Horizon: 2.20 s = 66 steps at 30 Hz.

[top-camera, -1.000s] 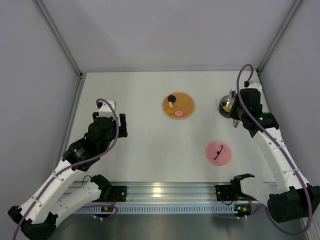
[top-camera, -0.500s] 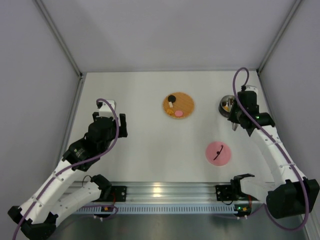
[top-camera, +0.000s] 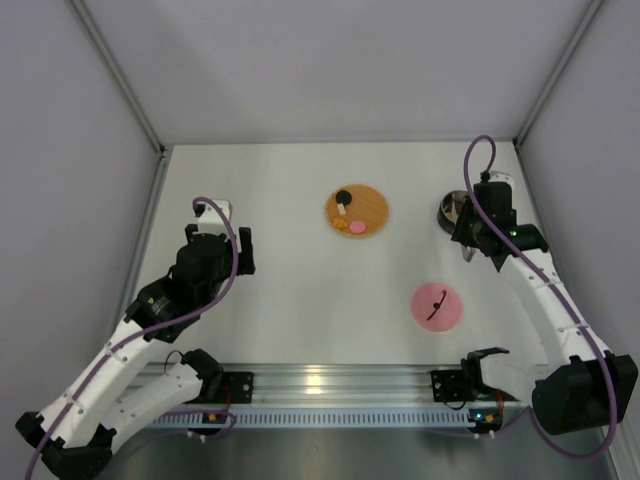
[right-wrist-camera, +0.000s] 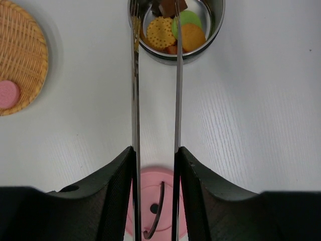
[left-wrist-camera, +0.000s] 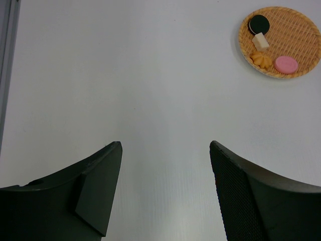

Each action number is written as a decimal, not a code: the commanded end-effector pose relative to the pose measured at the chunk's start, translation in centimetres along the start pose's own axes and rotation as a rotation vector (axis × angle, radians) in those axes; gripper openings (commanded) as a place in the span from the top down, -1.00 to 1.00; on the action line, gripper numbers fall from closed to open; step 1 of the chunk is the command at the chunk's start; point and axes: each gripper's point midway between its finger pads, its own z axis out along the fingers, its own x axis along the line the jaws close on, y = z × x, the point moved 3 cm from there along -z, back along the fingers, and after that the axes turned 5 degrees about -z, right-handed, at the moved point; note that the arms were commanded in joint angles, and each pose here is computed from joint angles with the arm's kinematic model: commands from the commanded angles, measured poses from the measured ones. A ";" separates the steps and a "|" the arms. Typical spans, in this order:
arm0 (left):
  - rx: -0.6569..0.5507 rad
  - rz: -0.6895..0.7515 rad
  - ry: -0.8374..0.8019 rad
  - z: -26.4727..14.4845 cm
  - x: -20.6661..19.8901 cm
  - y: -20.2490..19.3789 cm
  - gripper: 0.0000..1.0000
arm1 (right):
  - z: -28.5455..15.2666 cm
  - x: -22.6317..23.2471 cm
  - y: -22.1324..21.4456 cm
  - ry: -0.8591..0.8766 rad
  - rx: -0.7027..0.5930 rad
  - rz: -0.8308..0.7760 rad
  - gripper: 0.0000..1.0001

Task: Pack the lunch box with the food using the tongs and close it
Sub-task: Place the fake food in the packing box, then pick up the fake food from the plate.

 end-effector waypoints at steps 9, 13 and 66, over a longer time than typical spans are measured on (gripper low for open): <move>-0.018 -0.003 -0.008 0.3 -0.2 0.3 -0.51 | -1.7 2.9 3.0 0.118 -0.086 -0.014 0.24; -0.015 -0.002 -0.005 0.3 -0.2 0.2 -0.51 | -2.7 7.1 3.9 0.208 -0.104 -0.063 0.24; -0.022 -0.005 -0.007 0.2 -0.2 0.3 -0.52 | 2.0 25.2 0.4 0.368 0.012 -0.313 0.58</move>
